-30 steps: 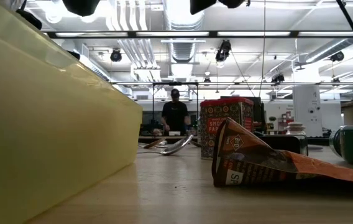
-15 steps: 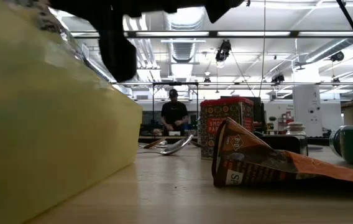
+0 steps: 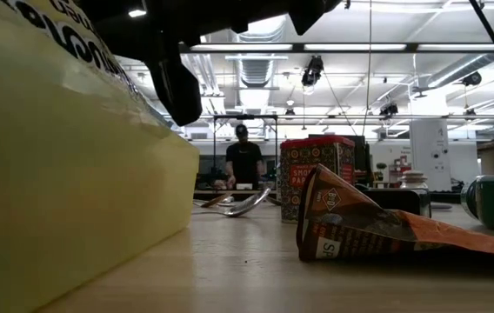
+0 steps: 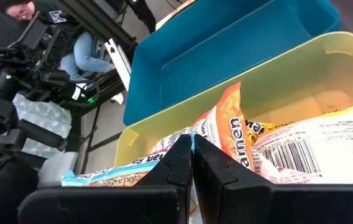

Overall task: Pick & Place Food Item
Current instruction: Put the blue noodle pack into the yellow bin, then put the white seasoning bottle into the blue bin

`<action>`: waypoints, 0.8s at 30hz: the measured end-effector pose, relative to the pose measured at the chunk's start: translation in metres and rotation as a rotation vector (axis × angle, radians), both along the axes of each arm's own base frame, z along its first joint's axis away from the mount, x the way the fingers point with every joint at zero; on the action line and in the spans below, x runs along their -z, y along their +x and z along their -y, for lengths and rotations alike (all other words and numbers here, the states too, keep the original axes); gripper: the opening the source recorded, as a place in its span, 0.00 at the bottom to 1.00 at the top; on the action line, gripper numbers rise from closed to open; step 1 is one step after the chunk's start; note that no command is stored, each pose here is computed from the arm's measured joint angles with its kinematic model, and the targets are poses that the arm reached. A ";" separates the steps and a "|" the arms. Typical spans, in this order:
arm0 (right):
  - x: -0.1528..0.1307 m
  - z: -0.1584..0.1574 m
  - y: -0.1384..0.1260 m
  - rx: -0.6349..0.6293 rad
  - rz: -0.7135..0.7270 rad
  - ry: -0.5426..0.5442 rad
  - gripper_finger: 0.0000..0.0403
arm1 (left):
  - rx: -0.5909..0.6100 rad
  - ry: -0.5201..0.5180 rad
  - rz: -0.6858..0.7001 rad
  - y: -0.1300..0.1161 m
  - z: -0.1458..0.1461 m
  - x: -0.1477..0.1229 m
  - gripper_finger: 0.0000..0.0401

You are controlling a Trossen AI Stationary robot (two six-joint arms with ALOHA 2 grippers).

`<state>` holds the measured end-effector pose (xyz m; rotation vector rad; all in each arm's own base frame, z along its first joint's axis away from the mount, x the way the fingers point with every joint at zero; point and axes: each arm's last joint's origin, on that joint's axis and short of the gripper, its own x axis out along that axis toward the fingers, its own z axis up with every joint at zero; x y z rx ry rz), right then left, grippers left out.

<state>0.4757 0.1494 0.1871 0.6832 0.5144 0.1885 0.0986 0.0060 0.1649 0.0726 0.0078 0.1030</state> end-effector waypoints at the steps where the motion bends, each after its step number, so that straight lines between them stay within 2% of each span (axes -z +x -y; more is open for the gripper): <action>1: 0.000 0.000 0.000 -0.009 0.000 0.003 0.02 | 0.000 0.000 0.000 0.000 0.000 0.000 0.03; 9: -0.006 -0.002 0.001 -0.039 0.050 0.034 0.03 | 0.000 0.000 0.000 0.000 0.000 0.000 0.03; 19: -0.010 -0.001 0.003 -0.036 0.082 -0.010 0.33 | 0.000 0.000 0.000 0.000 0.000 0.000 0.03; 24: -0.025 -0.003 0.007 -0.048 0.140 -0.043 0.40 | 0.000 0.000 0.000 0.000 0.000 0.000 0.03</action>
